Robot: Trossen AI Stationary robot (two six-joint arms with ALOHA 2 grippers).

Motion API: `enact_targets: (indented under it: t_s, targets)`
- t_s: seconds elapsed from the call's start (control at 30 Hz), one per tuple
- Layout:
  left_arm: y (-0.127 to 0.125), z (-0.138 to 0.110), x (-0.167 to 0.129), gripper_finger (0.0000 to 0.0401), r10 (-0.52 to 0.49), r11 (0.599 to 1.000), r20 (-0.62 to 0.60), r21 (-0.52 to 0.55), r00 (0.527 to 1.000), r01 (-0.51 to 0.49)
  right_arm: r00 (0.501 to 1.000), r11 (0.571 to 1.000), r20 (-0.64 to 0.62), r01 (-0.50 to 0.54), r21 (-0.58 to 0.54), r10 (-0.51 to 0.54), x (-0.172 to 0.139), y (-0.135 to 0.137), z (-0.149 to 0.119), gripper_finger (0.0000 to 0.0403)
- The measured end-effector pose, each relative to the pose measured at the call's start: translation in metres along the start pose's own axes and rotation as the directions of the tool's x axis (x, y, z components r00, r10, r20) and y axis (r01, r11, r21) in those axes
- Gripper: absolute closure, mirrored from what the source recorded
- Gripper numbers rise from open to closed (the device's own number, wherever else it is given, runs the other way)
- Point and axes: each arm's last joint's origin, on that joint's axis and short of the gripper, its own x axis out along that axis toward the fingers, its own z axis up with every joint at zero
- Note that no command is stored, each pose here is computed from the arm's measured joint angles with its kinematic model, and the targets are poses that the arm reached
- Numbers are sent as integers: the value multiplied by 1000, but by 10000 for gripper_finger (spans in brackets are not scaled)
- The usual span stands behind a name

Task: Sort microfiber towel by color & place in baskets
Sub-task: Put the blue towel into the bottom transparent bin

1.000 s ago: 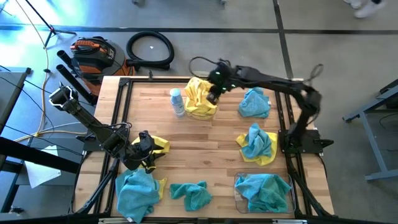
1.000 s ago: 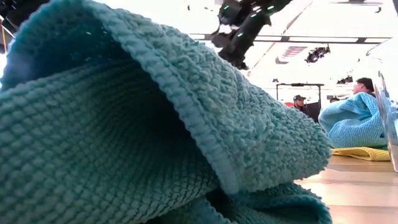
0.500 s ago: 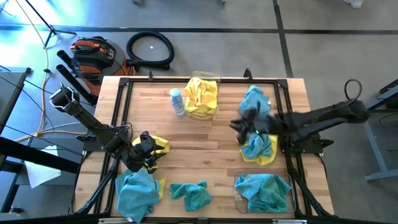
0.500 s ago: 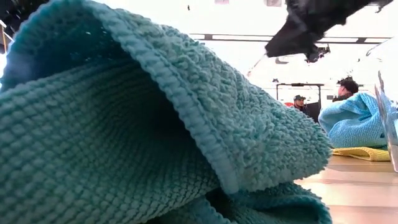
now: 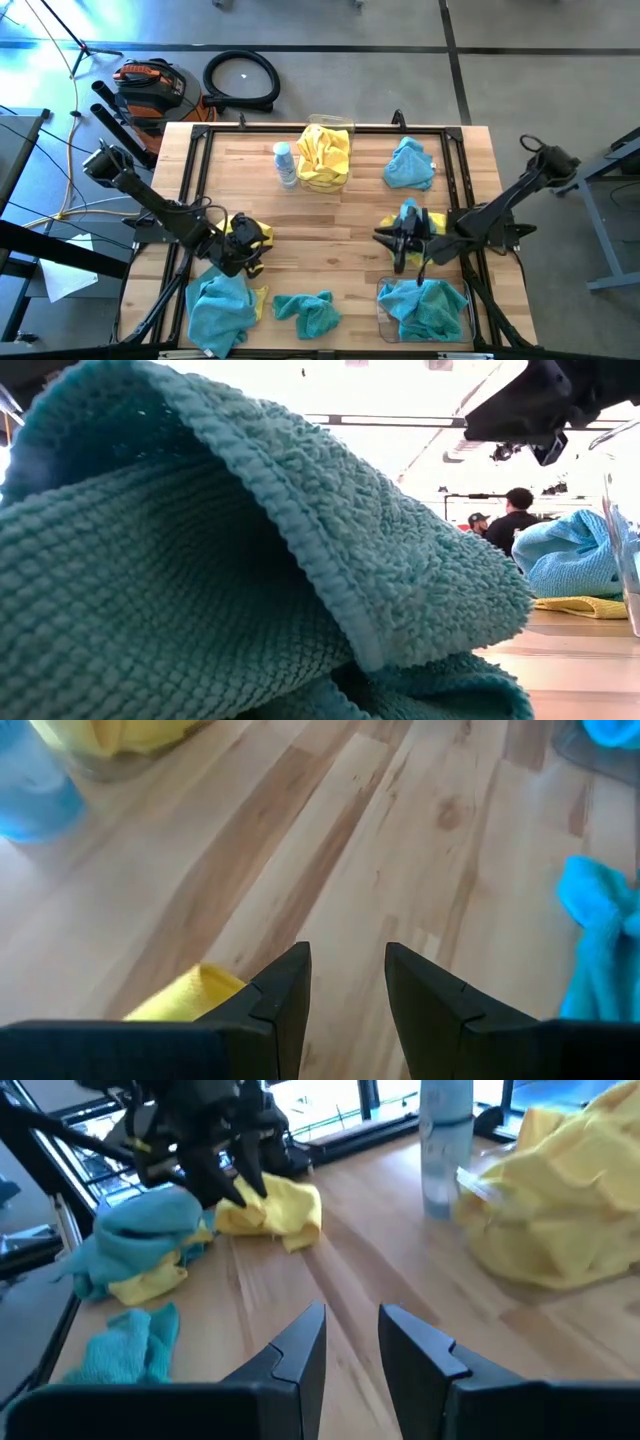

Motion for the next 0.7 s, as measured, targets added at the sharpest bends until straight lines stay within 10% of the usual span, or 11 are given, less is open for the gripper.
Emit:
enact_targets:
  t_s: [0.7]
  targets:
    - [-5, 21, -6, 284, -10, 995, -50, -103, 999, 5, 994, 1000, -109, -12, -24, 9, 16, 17, -47, 313]
